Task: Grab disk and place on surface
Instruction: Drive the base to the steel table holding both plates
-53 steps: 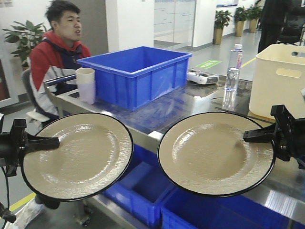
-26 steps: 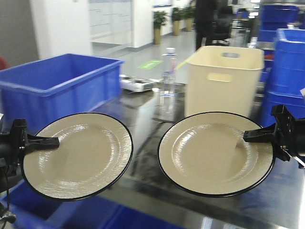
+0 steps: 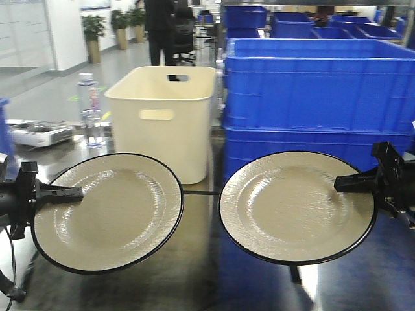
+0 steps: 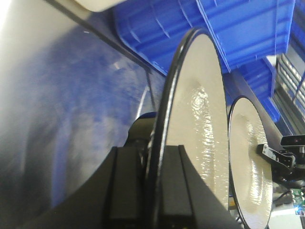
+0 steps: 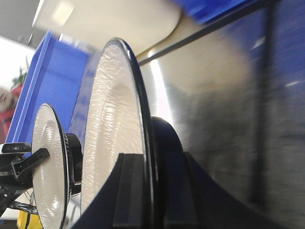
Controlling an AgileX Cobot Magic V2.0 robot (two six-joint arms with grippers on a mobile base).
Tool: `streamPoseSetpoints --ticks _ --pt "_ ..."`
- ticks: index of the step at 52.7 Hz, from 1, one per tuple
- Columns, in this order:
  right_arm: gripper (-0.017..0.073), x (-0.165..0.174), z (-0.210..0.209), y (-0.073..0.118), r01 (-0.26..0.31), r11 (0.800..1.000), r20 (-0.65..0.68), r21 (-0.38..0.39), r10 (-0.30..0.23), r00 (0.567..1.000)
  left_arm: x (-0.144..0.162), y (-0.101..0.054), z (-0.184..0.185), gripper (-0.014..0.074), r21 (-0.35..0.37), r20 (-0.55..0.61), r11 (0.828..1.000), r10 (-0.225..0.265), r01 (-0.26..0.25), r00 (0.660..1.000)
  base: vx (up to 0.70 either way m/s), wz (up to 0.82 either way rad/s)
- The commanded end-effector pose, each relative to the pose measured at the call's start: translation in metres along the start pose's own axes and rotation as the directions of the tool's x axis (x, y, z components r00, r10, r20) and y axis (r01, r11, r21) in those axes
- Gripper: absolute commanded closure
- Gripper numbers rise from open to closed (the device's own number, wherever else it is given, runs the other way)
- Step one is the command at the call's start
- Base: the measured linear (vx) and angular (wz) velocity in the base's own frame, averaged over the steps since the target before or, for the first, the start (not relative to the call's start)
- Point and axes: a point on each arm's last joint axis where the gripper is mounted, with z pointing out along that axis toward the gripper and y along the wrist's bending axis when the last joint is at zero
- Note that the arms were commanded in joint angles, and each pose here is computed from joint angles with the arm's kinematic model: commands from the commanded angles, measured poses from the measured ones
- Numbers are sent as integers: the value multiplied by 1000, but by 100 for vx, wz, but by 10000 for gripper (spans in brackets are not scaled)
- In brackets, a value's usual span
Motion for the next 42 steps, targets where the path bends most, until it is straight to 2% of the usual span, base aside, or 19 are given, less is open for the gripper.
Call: streamPoseSetpoints --ticks 1,15,42 --pt "568 -6 -16 33 10 992 77 -127 0 997 -5 -46 -12 595 173 52 984 22 -30 998 12 -45" --pt "568 -6 -16 33 10 992 77 -127 0 997 -5 -46 -12 595 173 52 984 22 -30 998 7 -26" --pt "568 -6 -16 33 10 992 77 -127 0 997 -5 -46 -12 595 173 51 984 22 -30 998 0 -1"
